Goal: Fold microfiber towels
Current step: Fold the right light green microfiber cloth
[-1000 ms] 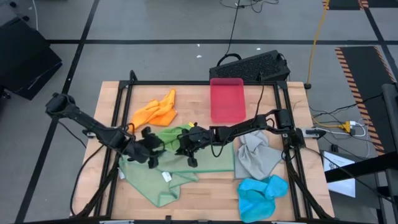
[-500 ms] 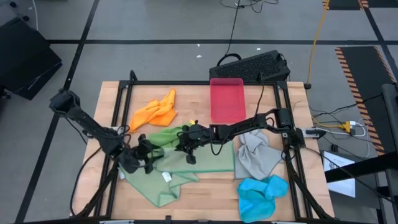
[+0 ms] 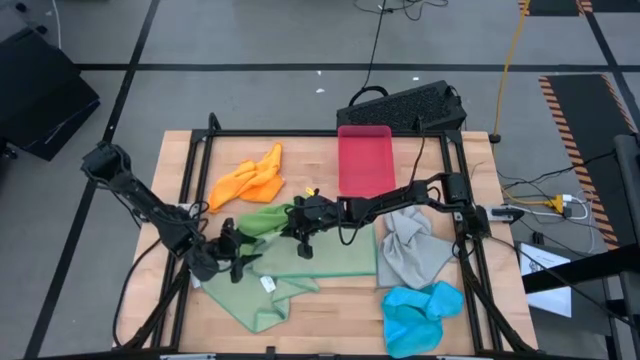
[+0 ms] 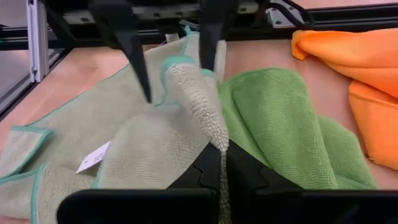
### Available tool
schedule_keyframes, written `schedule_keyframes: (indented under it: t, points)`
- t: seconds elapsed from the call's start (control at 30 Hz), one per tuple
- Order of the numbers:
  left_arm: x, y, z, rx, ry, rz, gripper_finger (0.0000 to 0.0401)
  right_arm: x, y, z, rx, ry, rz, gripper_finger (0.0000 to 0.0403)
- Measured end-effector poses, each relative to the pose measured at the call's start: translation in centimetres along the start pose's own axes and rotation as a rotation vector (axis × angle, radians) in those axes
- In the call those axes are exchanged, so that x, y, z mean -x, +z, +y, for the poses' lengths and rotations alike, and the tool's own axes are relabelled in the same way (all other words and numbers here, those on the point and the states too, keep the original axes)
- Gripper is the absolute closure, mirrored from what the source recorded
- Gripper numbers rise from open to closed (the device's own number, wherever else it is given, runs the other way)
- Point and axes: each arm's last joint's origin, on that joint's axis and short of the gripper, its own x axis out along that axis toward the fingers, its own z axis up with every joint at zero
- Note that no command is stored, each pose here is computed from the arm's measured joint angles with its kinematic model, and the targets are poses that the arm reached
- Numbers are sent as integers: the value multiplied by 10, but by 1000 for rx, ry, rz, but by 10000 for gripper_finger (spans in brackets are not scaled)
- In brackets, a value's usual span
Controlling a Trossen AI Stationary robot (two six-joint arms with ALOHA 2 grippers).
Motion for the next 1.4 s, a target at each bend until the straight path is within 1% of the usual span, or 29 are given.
schedule_keyframes:
  t: [0.1,0.2,0.27,0.33,0.43,0.5,0.6,0.63,0.73,0.83,0.93,1.0,1.1,1.2,1.23,1.4]
  points:
    - [-2,-4,2,44,28,12,167,0,2,0,3,4,-18,401]
    - [-6,-6,-2,66,23,10,171,0,3,1,5,6,-31,401]
    - [-9,-8,-3,58,26,13,180,0,4,1,6,6,-36,401]
    - [-11,-10,-4,45,27,13,199,0,4,1,6,6,-36,401]
    - [-12,-11,-5,5,24,15,246,0,3,2,2,10,-28,401]
    - [-12,-11,-6,-16,17,14,292,-1,2,5,0,15,-21,399]
    - [-12,-11,-6,-43,11,20,372,-1,2,10,-20,20,-22,379]
    - [-12,-11,-6,-50,8,24,385,-1,2,10,-29,14,-26,368]
    - [-12,-11,-7,-54,4,27,383,-1,3,15,-4,-33,-32,327]
    - [-12,-11,-7,-67,2,26,386,1,6,19,42,-37,-40,279]
    - [-12,-11,-7,-80,0,24,395,5,15,20,26,-33,-60,237]
    - [-12,-11,-7,-87,-1,23,391,5,27,21,37,-27,-71,217]
    - [-12,-10,-7,-107,-3,20,385,1,42,22,101,-4,-52,200]
    - [-12,-9,-8,-119,-10,12,391,-2,46,20,137,12,24,195]
    - [-12,-9,-9,-125,-12,10,394,-4,48,18,150,11,29,195]
    - [-13,-8,-10,-143,-21,-3,386,-2,58,8,163,31,-9,195]
